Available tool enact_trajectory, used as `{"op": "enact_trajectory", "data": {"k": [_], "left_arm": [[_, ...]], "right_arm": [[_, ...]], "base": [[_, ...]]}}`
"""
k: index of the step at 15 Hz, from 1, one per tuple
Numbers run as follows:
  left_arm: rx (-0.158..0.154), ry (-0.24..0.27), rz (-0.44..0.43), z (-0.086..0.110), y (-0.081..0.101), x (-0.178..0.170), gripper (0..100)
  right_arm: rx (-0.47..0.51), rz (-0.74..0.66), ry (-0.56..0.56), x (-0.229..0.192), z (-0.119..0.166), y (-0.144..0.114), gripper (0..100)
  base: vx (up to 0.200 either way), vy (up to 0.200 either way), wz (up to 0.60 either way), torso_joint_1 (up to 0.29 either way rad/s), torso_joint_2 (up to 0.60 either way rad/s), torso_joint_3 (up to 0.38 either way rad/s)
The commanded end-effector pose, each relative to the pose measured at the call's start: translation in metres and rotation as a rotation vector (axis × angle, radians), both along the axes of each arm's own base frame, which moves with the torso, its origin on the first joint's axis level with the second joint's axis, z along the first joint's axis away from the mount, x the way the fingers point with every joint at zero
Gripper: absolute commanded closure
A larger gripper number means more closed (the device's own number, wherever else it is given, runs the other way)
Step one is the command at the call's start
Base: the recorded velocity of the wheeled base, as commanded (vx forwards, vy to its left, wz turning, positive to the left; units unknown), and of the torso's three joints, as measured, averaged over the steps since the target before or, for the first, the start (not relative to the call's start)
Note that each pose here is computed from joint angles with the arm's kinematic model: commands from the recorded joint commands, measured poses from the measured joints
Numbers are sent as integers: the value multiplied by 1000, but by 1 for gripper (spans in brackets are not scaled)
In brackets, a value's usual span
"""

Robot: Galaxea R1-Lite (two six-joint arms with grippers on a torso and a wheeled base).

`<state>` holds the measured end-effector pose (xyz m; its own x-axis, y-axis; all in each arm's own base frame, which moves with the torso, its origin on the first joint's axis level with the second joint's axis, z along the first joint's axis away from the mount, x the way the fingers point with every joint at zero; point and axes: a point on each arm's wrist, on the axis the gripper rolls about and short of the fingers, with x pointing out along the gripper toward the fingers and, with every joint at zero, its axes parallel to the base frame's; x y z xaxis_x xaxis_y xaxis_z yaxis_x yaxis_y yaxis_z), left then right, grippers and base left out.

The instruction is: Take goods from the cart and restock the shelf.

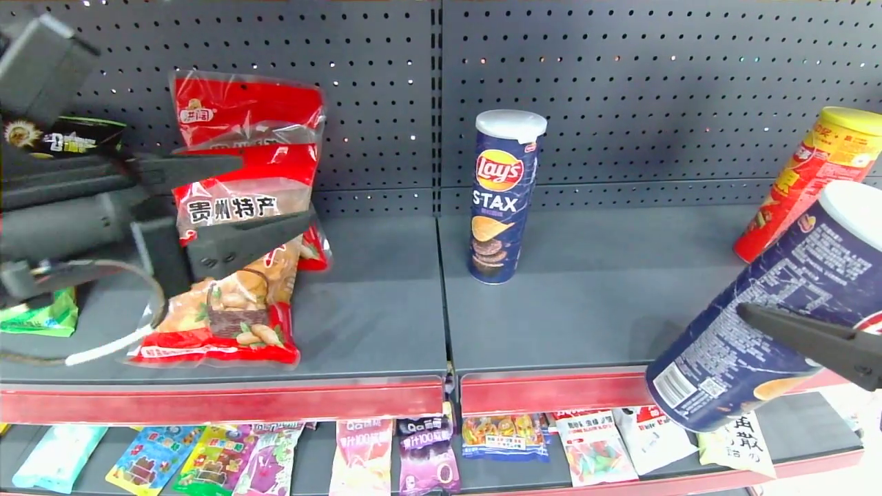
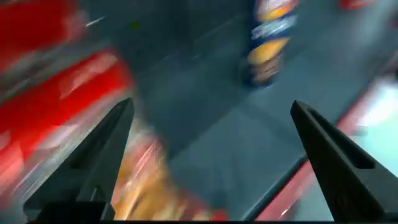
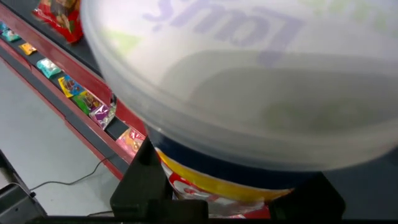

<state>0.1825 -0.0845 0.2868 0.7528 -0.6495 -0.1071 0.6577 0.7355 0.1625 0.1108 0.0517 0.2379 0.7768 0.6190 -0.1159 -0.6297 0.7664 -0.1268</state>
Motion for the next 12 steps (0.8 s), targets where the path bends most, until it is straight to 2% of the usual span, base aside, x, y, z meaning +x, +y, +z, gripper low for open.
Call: {"op": "enact_trajectory", "data": {"k": [1, 2, 5, 6, 7, 12], "left_arm": [[2, 112, -202, -13, -51, 71, 0], [4, 116, -225, -16, -63, 96, 0], [-7, 115, -305, -19, -78, 122, 0], [-7, 115, -305, -19, -78, 122, 0], [-14, 116, -349, -22, -85, 134, 0], [-31, 114, -452, -26, -97, 154, 0]], "right_arm": [[-3, -8, 0, 3, 1, 1, 100], [-2, -28, -8, 4, 5, 1, 100], [-2, -52, -14, 6, 7, 1, 100], [-2, -52, -14, 6, 7, 1, 100], [-4, -55, -10, 6, 6, 1, 100], [-7, -63, -5, 8, 5, 1, 100]], "base": [[0, 0, 0, 0, 0, 0], [0, 0, 0, 0, 0, 0], [0, 0, 0, 0, 0, 0], [0, 0, 0, 0, 0, 0], [0, 0, 0, 0, 0, 0], [0, 0, 0, 0, 0, 0]]}}
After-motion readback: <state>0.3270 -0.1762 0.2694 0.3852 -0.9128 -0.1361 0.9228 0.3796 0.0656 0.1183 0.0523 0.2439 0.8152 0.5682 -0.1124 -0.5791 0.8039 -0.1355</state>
